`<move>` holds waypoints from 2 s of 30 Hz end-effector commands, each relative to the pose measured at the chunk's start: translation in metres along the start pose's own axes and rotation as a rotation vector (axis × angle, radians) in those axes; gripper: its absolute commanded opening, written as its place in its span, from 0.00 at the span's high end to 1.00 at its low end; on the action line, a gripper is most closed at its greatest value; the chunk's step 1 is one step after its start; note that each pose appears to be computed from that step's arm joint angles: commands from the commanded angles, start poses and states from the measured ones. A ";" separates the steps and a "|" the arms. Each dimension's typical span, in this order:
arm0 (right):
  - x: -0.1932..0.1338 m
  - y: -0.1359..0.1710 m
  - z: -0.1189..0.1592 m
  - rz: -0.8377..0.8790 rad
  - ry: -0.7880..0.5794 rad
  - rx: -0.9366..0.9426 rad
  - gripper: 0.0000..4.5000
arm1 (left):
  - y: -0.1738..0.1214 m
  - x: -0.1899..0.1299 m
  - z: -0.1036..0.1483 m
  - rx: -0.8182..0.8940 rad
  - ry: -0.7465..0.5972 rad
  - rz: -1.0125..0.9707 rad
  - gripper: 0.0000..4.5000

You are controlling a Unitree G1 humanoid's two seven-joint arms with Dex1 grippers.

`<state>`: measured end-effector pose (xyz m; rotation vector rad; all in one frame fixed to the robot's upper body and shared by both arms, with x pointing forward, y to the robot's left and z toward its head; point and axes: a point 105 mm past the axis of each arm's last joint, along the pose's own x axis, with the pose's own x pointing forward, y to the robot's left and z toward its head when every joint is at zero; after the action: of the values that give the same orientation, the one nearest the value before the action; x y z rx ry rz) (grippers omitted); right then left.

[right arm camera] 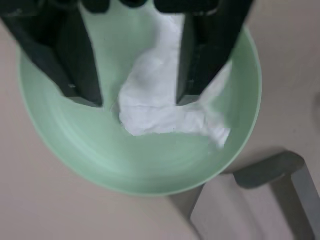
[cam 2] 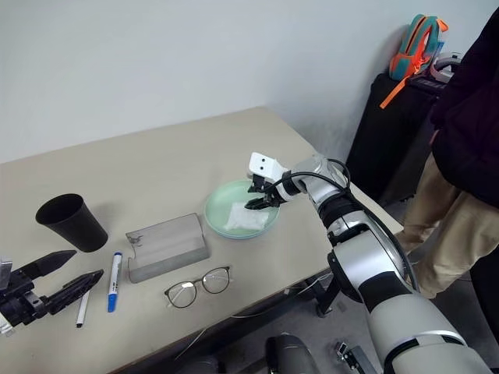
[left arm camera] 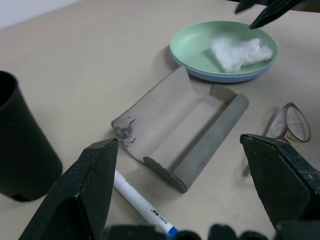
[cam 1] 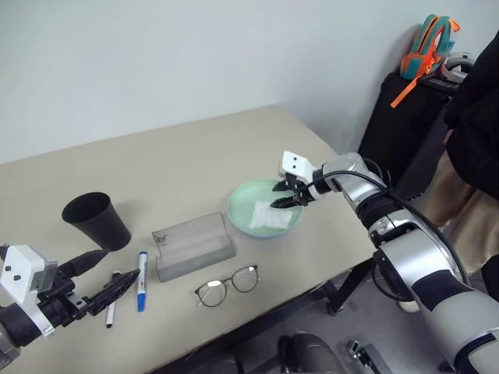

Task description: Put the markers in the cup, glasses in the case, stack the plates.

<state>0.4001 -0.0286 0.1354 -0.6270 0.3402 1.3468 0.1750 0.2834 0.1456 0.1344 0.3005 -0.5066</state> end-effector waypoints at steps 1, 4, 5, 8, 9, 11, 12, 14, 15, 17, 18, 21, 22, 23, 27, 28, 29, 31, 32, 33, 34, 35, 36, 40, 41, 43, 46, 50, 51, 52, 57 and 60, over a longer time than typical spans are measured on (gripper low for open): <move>-0.022 0.005 0.034 0.118 -0.114 -0.040 0.28 | -0.012 0.010 0.012 0.066 -0.004 -0.064 0.08; -0.043 0.026 0.048 0.295 -0.188 -0.067 0.28 | -0.022 0.020 0.013 0.085 0.014 -0.140 0.08; -0.046 0.029 0.049 0.318 -0.195 -0.070 0.28 | -0.024 0.022 0.013 0.089 0.019 -0.151 0.08; -0.060 0.050 0.052 0.403 -0.213 -0.092 0.28 | -0.032 0.038 0.016 0.113 0.035 -0.259 0.08; -0.062 0.057 0.052 0.432 -0.213 -0.091 0.28 | -0.034 0.044 0.018 0.120 0.038 -0.294 0.08; -0.066 0.065 0.052 0.469 -0.213 -0.088 0.28 | -0.037 0.054 0.021 0.136 0.049 -0.348 0.08; -0.068 0.068 0.054 0.488 -0.218 -0.084 0.28 | -0.038 0.059 0.021 0.141 0.058 -0.375 0.08; -0.072 0.075 0.057 0.523 -0.234 -0.076 0.28 | -0.042 0.070 0.020 0.133 0.079 -0.429 0.08; -0.073 0.077 0.058 0.536 -0.237 -0.076 0.28 | -0.043 0.075 0.018 0.131 0.093 -0.447 0.08; -0.074 0.081 0.056 0.556 -0.225 -0.083 0.28 | -0.044 0.085 0.013 0.150 0.122 -0.483 0.08; -0.074 0.082 0.054 0.559 -0.215 -0.088 0.28 | -0.045 0.089 0.012 0.152 0.132 -0.501 0.08; -0.071 0.081 0.050 0.555 -0.188 -0.103 0.28 | -0.048 0.100 0.008 0.170 0.161 -0.550 0.08; -0.071 0.080 0.050 0.555 -0.185 -0.106 0.28 | -0.048 0.103 0.007 0.177 0.168 -0.562 0.08; -0.070 0.079 0.050 0.553 -0.184 -0.107 0.28 | -0.049 0.107 0.006 0.182 0.178 -0.579 0.08; -0.068 0.077 0.050 0.547 -0.186 -0.112 0.28 | -0.054 0.117 0.002 0.187 0.197 -0.634 0.08; -0.068 0.077 0.050 0.547 -0.186 -0.112 0.28 | -0.055 0.119 0.001 0.190 0.202 -0.647 0.08; -0.067 0.077 0.050 0.547 -0.185 -0.112 0.28 | -0.057 0.121 -0.001 0.192 0.210 -0.662 0.08; -0.065 0.077 0.049 0.548 -0.183 -0.113 0.28 | -0.060 0.124 -0.004 0.198 0.220 -0.684 0.08; -0.065 0.077 0.049 0.548 -0.183 -0.113 0.28 | -0.061 0.125 -0.004 0.200 0.223 -0.693 0.08; -0.064 0.077 0.048 0.548 -0.182 -0.114 0.28 | -0.063 0.126 -0.005 0.203 0.229 -0.704 0.08; -0.064 0.077 0.048 0.548 -0.181 -0.115 0.28 | -0.064 0.127 -0.007 0.205 0.234 -0.712 0.08; -0.064 0.077 0.048 0.548 -0.180 -0.116 0.28 | -0.064 0.128 -0.008 0.207 0.239 -0.721 0.08; -0.064 0.077 0.048 0.544 -0.177 -0.118 0.28 | -0.065 0.129 -0.008 0.207 0.241 -0.728 0.08; -0.061 0.075 0.047 0.534 -0.174 -0.122 0.28 | -0.071 0.136 -0.013 0.210 0.247 -0.753 0.08; -0.061 0.074 0.047 0.533 -0.174 -0.122 0.28 | -0.072 0.138 -0.013 0.204 0.245 -0.756 0.08; -0.061 0.074 0.047 0.531 -0.174 -0.124 0.28 | -0.075 0.140 -0.015 0.202 0.243 -0.763 0.16; -0.060 0.074 0.047 0.527 -0.175 -0.125 0.28 | -0.079 0.143 -0.020 0.202 0.249 -0.774 0.36; -0.059 0.073 0.046 0.521 -0.173 -0.126 0.28 | -0.085 0.143 -0.026 0.196 0.265 -0.799 0.66; -0.059 0.073 0.046 0.520 -0.173 -0.126 0.28 | -0.086 0.143 -0.026 0.197 0.267 -0.801 0.73; -0.059 0.073 0.046 0.519 -0.173 -0.127 0.28 | -0.087 0.143 -0.027 0.198 0.269 -0.806 0.80; -0.058 0.074 0.046 0.520 -0.175 -0.127 0.28 | -0.089 0.140 -0.029 0.202 0.287 -0.824 0.99; -0.057 0.074 0.045 0.517 -0.172 -0.128 0.28 | -0.087 0.140 -0.028 0.205 0.289 -0.823 0.99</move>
<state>0.3097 -0.0408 0.1748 -0.5259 0.3489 1.9239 0.2400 0.1478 0.0663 0.2487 0.5929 -1.3366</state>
